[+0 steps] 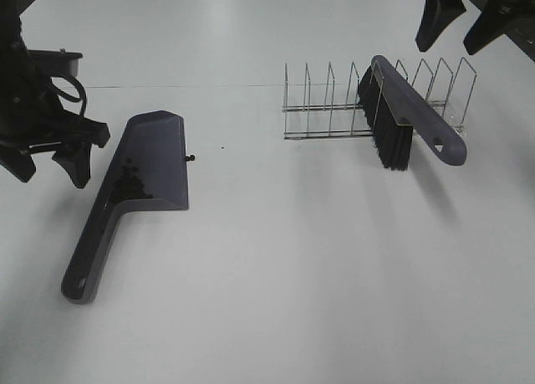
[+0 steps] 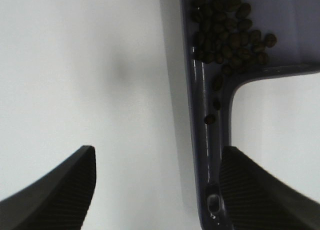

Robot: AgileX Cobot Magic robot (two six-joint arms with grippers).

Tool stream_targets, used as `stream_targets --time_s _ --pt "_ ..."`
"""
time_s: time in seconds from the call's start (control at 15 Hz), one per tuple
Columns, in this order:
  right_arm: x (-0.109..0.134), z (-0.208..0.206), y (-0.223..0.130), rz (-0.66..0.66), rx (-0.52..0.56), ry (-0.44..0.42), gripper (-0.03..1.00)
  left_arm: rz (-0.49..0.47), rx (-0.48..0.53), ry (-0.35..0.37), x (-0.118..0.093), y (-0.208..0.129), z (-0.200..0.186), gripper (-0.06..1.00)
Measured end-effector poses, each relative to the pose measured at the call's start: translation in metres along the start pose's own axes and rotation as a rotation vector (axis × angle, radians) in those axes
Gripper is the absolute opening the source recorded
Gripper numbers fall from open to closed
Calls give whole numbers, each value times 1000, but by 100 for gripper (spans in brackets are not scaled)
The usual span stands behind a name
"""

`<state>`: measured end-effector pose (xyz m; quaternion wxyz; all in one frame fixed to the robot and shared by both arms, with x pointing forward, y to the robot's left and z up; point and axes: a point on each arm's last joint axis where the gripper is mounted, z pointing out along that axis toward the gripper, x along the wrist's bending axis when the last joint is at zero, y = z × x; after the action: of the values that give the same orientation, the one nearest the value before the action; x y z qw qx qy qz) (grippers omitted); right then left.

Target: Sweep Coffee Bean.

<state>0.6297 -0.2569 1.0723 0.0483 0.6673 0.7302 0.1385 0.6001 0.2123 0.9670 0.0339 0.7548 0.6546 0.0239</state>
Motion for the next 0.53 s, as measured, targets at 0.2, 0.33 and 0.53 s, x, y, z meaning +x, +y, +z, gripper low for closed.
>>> stream_targets --time_s 0.2,0.33,0.53 --pt "3 -28 -52 2 19 0 58 4 -119 10 5 -24 -54 62" --pt "5 -43 -80 1 11 0 58 -19 -179 7 14 -45 -80 62" --pt "7 -67 -138 -2 -18 -1 58 -73 -306 14 38 -98 -124 62"
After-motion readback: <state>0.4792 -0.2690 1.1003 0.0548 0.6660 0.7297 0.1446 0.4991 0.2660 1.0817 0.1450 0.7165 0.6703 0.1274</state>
